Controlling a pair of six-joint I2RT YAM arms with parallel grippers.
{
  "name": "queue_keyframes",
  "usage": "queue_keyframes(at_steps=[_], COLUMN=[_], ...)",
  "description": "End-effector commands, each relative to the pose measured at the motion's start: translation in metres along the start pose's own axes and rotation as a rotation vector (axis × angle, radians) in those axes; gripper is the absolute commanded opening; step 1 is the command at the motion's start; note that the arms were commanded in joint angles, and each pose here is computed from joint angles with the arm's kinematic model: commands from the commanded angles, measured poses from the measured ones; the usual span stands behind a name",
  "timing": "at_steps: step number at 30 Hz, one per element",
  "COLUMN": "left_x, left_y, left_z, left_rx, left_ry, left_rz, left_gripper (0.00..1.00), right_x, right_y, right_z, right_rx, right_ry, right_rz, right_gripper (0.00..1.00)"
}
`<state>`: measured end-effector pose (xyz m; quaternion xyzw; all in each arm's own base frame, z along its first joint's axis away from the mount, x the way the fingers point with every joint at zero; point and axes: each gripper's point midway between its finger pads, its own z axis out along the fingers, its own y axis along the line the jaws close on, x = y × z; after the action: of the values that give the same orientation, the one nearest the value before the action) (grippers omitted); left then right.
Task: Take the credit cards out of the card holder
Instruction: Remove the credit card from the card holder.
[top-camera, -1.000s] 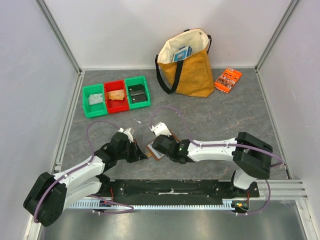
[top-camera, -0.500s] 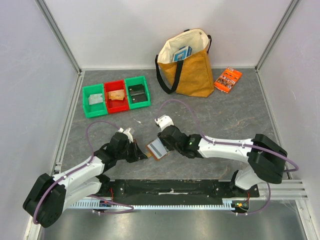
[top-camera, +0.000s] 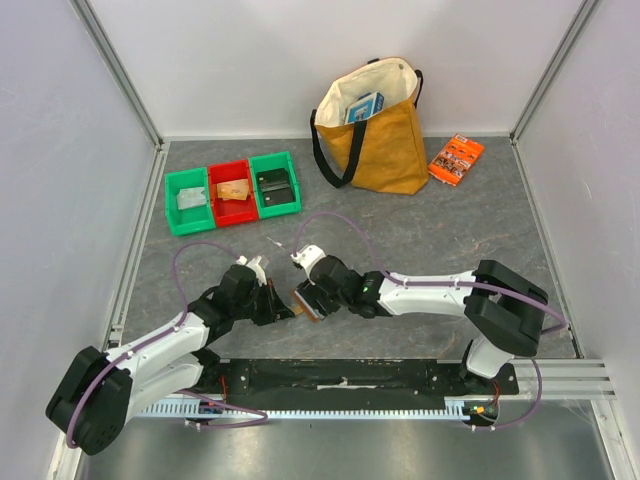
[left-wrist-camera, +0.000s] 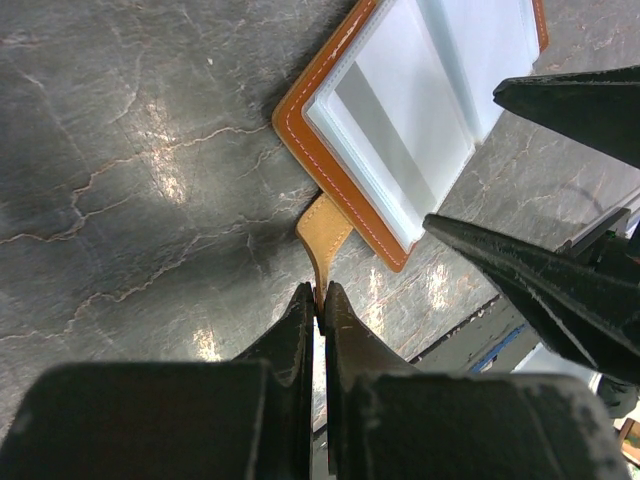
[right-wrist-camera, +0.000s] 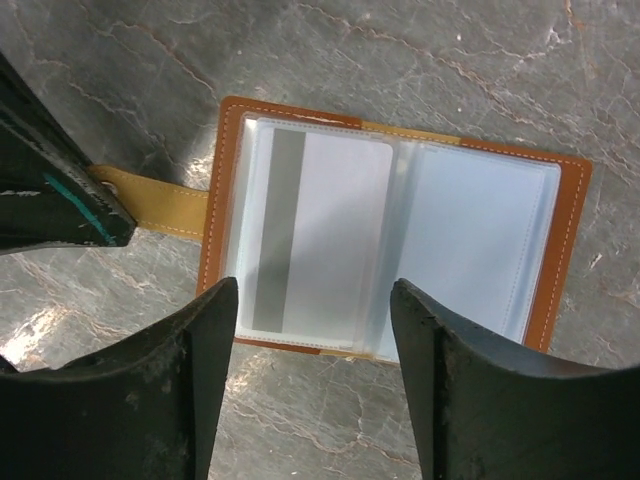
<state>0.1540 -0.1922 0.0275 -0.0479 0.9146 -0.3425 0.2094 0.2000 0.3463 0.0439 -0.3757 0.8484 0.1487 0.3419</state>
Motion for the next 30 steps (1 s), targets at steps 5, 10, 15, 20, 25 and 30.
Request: queue_keyframes(at_steps=[5, 10, 15, 20, 25, 30], left_x=[0.000, 0.000, 0.000, 0.000, 0.002, 0.003], left_y=[-0.002, -0.003, -0.003, -0.004, -0.005, -0.005], left_z=[0.000, -0.001, -0.001, -0.002, -0.002, -0.002], left_rx=[0.002, 0.007, 0.006, 0.009, 0.012, 0.015], left_ry=[0.007, 0.005, 0.006, 0.008, 0.017, 0.027], left_rz=[-0.004, -0.004, -0.003, -0.001, 0.001, 0.004], left_gripper=[0.02, 0.02, 0.02, 0.02, 0.02, 0.02], right_x=[-0.018, -0.011, -0.006, -0.009, -0.015, -0.030], right_y=[0.015, 0.008, 0.003, -0.005, -0.019, -0.030], right_z=[0.002, 0.007, 0.010, 0.007, -0.001, -0.014], right_rx=[0.018, 0.089, 0.123, 0.172, 0.247, 0.309], right_ry=[-0.026, -0.003, 0.016, 0.010, -0.012, -0.063], right_rz=[-0.076, -0.105, -0.117, -0.125, -0.126, -0.107], right_gripper=[0.70, 0.68, 0.64, 0.62, 0.59, 0.53])
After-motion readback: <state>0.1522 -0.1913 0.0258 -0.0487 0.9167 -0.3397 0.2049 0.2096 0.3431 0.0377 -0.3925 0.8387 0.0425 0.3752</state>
